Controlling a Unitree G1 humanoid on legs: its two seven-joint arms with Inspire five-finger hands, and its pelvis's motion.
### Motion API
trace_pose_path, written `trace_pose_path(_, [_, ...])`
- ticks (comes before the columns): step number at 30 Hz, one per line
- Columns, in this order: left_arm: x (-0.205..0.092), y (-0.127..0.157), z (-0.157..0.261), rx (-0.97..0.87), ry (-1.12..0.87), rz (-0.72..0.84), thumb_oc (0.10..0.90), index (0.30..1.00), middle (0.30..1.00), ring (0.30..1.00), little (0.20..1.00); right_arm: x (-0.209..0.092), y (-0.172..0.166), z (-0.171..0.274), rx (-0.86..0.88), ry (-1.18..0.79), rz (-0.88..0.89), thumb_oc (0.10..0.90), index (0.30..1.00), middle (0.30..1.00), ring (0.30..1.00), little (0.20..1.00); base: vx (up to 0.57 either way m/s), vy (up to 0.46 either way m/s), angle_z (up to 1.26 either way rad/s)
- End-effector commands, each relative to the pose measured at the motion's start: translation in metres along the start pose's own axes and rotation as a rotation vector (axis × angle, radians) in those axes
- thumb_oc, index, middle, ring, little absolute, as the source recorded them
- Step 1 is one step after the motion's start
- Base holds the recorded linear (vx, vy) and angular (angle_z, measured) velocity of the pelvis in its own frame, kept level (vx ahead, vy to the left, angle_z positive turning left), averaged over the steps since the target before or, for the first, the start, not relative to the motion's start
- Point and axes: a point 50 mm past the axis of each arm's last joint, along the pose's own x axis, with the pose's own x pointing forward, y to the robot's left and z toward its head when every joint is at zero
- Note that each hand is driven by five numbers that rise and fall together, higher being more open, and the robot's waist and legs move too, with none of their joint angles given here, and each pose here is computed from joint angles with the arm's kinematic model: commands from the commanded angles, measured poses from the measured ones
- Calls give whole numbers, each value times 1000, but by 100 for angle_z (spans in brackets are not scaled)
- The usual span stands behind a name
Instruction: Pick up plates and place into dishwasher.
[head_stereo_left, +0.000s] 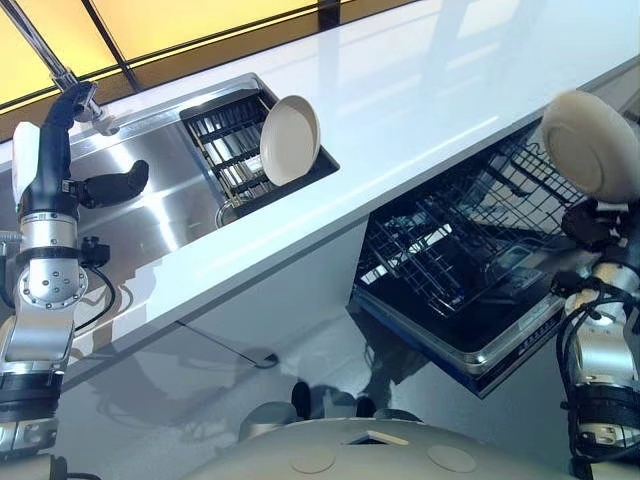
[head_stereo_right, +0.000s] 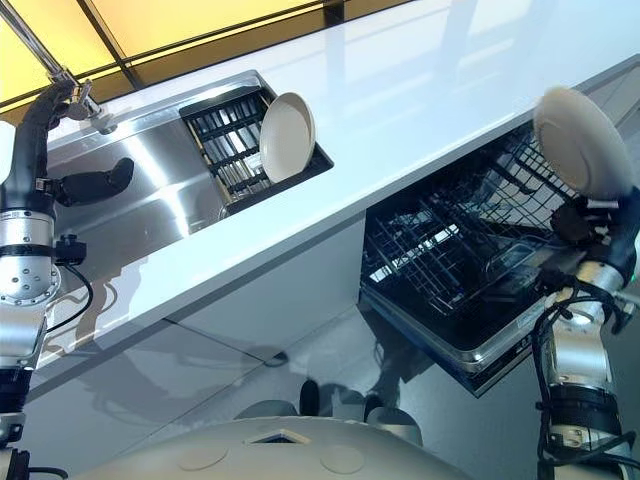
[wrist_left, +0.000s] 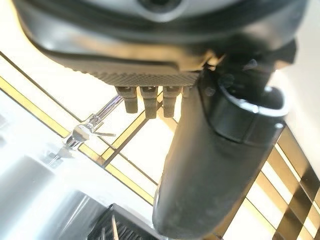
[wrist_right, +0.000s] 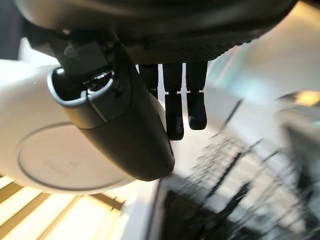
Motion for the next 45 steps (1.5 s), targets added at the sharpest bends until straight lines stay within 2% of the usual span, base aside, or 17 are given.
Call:
trace_pose_path(1, [19, 37, 21, -22, -121, 155, 800, 900, 900, 900, 900, 18, -11, 39, 85, -154, -121, 100, 300, 300, 300, 200, 87, -45, 2])
trace_pose_path(7, [20, 40, 21, -65, -119, 143, 800, 900, 900, 900, 900, 16, -8, 1, -13, -7, -87, 100, 300, 300, 300, 200, 81, -31, 5])
trace_pose_path(13, [22, 39, 29, -105, -157, 111, 800, 900, 900, 900, 900, 28, -12, 0, -99, 4, -46, 100, 300, 300, 300, 200, 73, -15, 11])
trace_pose_path(19, [28, 23, 53, -180, -258, 61, 800, 900, 900, 900, 900, 60, -11, 33, -210, -43, -23, 100, 300, 300, 300, 200, 13, -25, 20])
trace_pose_path(24, [44, 21, 80, -219, -364, 59, 800, 900, 900, 900, 900, 89, -4, 82, -290, -51, -38, 100, 300, 300, 300, 200, -129, -65, 21])
trace_pose_path(35, [62, 28, 112, -254, -470, 142, 800, 900, 900, 900, 900, 114, -4, 132, -246, 42, -74, 100, 300, 300, 300, 200, -132, -25, 13])
trace_pose_path(40, [67, 32, 121, -269, -488, 177, 800, 900, 900, 900, 900, 118, 0, 134, -296, 107, -20, 100, 300, 300, 300, 200, -114, 14, -4])
trace_pose_path(45, [70, 34, 126, -269, -502, 167, 800, 900, 900, 900, 900, 118, 0, 115, -450, 197, 77, 100, 300, 300, 300, 200, -27, -3, -6])
